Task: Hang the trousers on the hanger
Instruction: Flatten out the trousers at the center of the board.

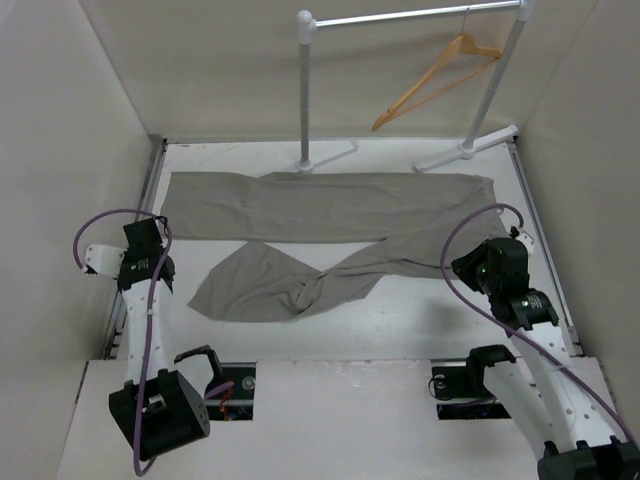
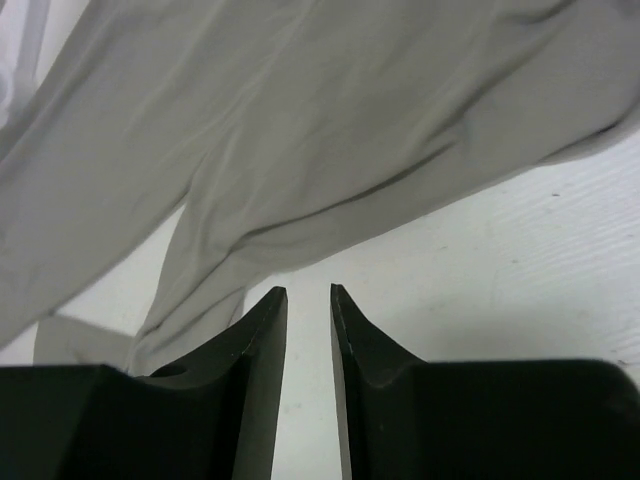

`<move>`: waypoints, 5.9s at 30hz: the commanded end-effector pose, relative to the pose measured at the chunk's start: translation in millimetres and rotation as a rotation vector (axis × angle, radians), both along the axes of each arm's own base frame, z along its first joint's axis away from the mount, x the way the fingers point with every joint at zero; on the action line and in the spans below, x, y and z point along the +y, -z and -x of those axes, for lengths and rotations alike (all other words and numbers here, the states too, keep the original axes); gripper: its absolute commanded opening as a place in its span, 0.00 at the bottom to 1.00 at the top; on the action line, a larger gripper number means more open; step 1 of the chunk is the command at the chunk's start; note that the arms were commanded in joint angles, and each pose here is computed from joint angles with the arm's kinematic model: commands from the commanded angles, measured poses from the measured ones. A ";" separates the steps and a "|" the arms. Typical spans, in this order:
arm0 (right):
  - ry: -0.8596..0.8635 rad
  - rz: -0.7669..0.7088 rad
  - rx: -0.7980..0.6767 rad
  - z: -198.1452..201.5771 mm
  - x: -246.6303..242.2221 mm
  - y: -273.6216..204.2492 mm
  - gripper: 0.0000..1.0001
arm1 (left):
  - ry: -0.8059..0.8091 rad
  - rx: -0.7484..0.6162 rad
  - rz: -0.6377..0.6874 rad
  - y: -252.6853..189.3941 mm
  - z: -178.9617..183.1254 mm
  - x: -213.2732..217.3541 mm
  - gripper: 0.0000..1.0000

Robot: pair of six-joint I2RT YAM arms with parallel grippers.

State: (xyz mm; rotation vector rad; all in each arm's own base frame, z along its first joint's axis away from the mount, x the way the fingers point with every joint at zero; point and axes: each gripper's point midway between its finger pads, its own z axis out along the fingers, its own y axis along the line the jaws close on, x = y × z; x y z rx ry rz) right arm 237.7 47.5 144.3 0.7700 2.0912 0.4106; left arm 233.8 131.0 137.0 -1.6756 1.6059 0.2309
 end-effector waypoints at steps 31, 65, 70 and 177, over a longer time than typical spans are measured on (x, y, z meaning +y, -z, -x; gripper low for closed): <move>0.054 0.028 0.021 -7.9 -7.0 3.3 0.65 | 0.198 -0.002 0.161 63.7 -11.9 -52.6 0.00; 0.629 0.040 0.330 -52.8 -155.0 101.1 0.57 | 0.084 0.105 -0.086 -50.2 -37.1 29.1 0.00; 0.627 0.012 0.336 -60.1 -152.7 100.8 0.10 | 0.100 0.129 -0.039 -40.6 -29.7 21.5 0.00; 0.780 -0.111 -0.092 -22.1 -160.2 -80.1 0.02 | -0.024 0.063 -0.058 -147.3 -18.8 65.5 0.00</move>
